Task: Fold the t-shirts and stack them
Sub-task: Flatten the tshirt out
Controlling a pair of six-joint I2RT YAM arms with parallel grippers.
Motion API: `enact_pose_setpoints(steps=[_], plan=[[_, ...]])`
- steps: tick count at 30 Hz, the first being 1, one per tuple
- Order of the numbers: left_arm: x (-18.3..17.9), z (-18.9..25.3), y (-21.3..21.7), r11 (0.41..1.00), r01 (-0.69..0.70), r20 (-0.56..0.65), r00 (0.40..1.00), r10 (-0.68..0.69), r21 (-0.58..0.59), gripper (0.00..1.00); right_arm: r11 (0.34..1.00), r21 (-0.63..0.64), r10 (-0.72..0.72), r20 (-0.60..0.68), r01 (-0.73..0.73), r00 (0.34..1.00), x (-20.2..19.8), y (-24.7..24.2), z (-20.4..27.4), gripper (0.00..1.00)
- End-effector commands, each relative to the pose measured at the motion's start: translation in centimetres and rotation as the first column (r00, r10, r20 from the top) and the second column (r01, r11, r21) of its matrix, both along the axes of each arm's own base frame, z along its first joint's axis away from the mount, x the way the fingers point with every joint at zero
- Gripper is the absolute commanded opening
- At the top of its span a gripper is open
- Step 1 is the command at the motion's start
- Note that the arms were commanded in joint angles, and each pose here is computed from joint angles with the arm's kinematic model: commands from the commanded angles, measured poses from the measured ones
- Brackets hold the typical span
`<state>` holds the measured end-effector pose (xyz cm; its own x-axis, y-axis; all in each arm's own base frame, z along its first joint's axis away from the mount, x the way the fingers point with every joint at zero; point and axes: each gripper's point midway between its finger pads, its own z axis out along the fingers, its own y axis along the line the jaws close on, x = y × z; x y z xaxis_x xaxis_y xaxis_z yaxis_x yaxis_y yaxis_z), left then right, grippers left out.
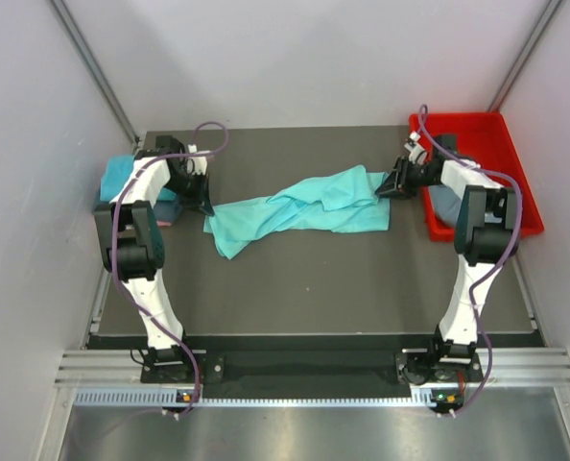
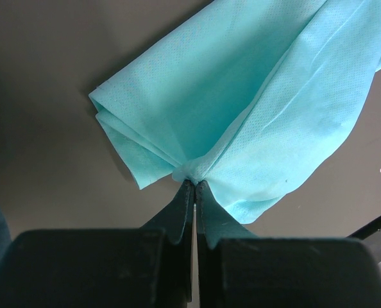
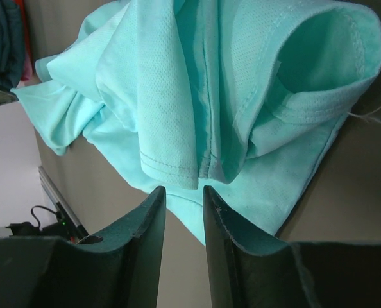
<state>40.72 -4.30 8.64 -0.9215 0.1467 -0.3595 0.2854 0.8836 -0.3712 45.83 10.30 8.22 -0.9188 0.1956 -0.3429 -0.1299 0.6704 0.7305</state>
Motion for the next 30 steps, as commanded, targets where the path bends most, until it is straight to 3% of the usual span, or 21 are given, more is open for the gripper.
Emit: enact_pose_setpoints(steps=[1,21,30], plan=[[0.3,0.8,-0.3,1.000,0.020,0.028,0.999,-0.020,-0.002,0.00,1.000,-0.012,0.024,0.068,-0.024,0.997,1.5,0.7,1.1,0.31],[0.4,0.4,-0.1,1.000,0.018,0.022,1.000,-0.019,0.008,0.00,0.998,-0.022,0.055,0.058,-0.054,0.997,2.0,2.3,-0.2,0.31],[0.5,0.4,0.0,1.000,0.015,0.022,1.000,-0.016,0.009,0.00,0.998,-0.018,0.066,0.076,-0.065,0.995,2.0,2.6,0.5,0.08]])
